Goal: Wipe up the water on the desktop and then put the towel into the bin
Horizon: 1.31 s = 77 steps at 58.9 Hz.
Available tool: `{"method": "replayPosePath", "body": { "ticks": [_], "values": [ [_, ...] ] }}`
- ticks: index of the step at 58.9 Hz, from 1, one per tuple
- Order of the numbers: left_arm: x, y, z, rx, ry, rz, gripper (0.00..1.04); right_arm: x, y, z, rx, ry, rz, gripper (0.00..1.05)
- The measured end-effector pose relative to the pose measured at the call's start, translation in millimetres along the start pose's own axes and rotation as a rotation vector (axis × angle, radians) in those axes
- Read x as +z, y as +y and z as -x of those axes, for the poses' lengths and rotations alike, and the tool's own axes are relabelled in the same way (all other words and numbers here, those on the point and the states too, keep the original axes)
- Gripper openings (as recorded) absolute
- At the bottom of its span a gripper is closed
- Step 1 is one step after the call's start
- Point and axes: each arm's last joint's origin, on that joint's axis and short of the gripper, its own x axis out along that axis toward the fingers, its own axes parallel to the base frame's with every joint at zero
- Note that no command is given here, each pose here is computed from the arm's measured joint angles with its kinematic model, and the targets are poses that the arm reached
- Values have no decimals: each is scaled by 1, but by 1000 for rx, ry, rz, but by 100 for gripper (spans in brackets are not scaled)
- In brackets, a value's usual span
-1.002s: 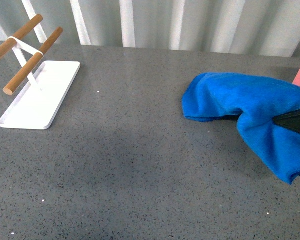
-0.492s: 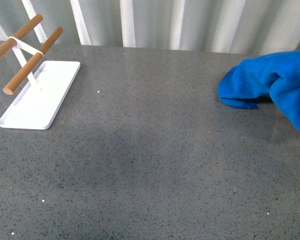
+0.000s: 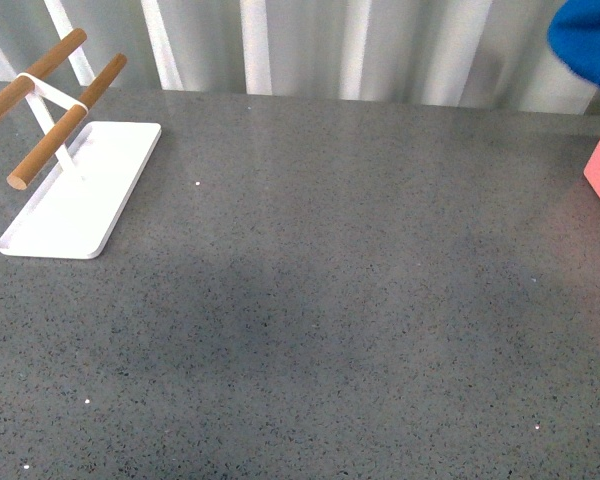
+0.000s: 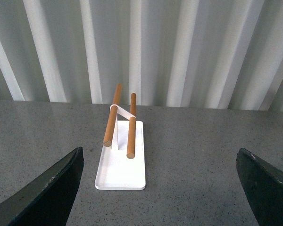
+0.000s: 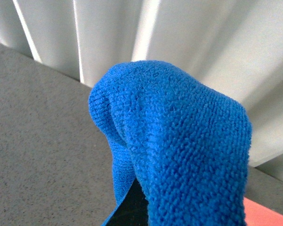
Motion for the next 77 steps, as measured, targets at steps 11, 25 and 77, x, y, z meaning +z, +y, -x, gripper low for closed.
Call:
{"method": "replayPosePath", "body": {
  "ticks": [11,25,77],
  "values": [
    [0,0,0,0,0,0,98,1,-37,44,-111,-27,-24,5],
    [0,0,0,0,0,0,98,-41,-66,72,-194,46,-111,5],
    [0,0,0,0,0,0,98,-166,-104,-13,-203,545,-108,44]
  ]
}}
